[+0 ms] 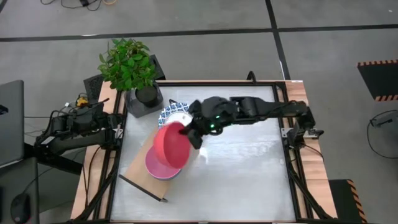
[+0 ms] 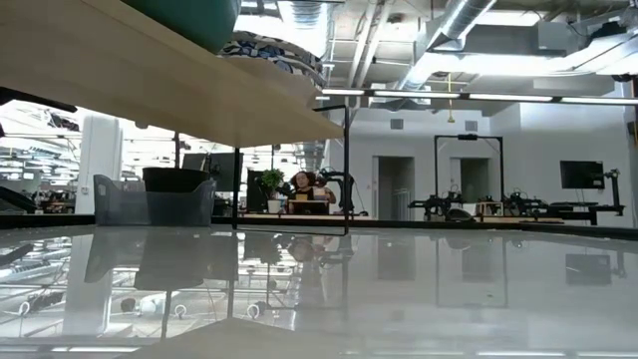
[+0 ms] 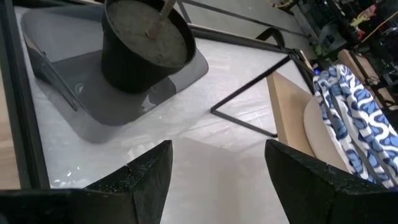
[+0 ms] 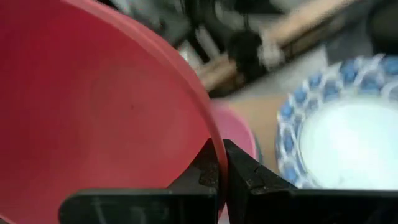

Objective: Place and stack bowls onto a shelf
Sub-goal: Stack the orange bowl on the pink bowl on the shelf

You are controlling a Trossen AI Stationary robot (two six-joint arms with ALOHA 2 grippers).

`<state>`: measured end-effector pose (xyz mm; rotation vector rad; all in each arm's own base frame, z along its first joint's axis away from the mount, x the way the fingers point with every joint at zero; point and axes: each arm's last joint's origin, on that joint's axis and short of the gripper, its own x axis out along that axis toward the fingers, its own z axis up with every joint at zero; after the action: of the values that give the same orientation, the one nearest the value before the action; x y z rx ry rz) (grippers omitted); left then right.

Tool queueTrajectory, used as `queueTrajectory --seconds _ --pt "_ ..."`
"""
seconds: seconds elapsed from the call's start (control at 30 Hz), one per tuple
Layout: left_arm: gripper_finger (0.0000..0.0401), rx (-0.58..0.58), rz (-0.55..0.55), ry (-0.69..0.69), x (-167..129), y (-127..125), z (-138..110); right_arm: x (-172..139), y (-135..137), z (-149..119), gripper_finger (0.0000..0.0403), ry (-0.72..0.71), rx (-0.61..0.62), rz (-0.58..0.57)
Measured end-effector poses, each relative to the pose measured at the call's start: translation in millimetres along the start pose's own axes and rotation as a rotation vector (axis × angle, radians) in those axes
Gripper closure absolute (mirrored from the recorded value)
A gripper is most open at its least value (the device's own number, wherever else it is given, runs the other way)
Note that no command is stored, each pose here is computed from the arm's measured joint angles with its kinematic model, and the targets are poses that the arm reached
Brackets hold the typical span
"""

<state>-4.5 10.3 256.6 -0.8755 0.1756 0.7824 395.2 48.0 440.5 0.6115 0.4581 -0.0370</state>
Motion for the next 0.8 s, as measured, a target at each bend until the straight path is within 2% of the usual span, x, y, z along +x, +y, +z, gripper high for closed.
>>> queueTrajectory --seconds 0.1,0.17,0.23,0.3,0.37,0.43,0.5,0.6,0.8 --pt "0.0159 -0.002 -0.004 0.005 -0.1 -0.1 -0.1 16.4 -0.4 -4.1 0.0378 0.071 -0.005 0.037" --pt "0.0159 -0.005 -0.003 0.003 -0.3 -0.1 0.0 27.6 -4.9 -11.3 0.0378 0.134 -0.002 0.020" --pt "0.0159 -0.010 -0.004 0.003 -0.3 0.0 -0.1 31.8 -3.5 -10.6 0.0378 0.135 0.002 0.044" --pt "0.0159 -0.010 0.003 0.000 0.0 -0.3 0.3 39.1 -8.2 -16.9 0.0378 0.181 0.001 0.010" --pt "0.0159 -0.009 0.006 0.002 0.5 -0.5 0.1 42.8 -6.2 -14.7 0.0378 0.156 -0.001 0.038" --pt "0.0159 -0.008 0.011 0.002 0.9 -1.1 0.4 44.5 -9.7 -19.6 0.0378 0.204 0.003 0.013" --pt "0.0159 -0.006 0.014 0.003 1.4 -1.1 0.2 50.2 -9.1 -19.2 0.0378 0.191 0.003 0.034" --pt "0.0159 -0.009 0.016 -0.003 1.1 -1.0 0.5 57.1 -14.9 -27.2 0.0378 0.248 0.007 -0.007" --pt "0.0159 -0.016 0.015 -0.001 1.1 -0.9 0.4 66.5 -21.5 -30.3 0.0375 0.274 0.015 -0.022"
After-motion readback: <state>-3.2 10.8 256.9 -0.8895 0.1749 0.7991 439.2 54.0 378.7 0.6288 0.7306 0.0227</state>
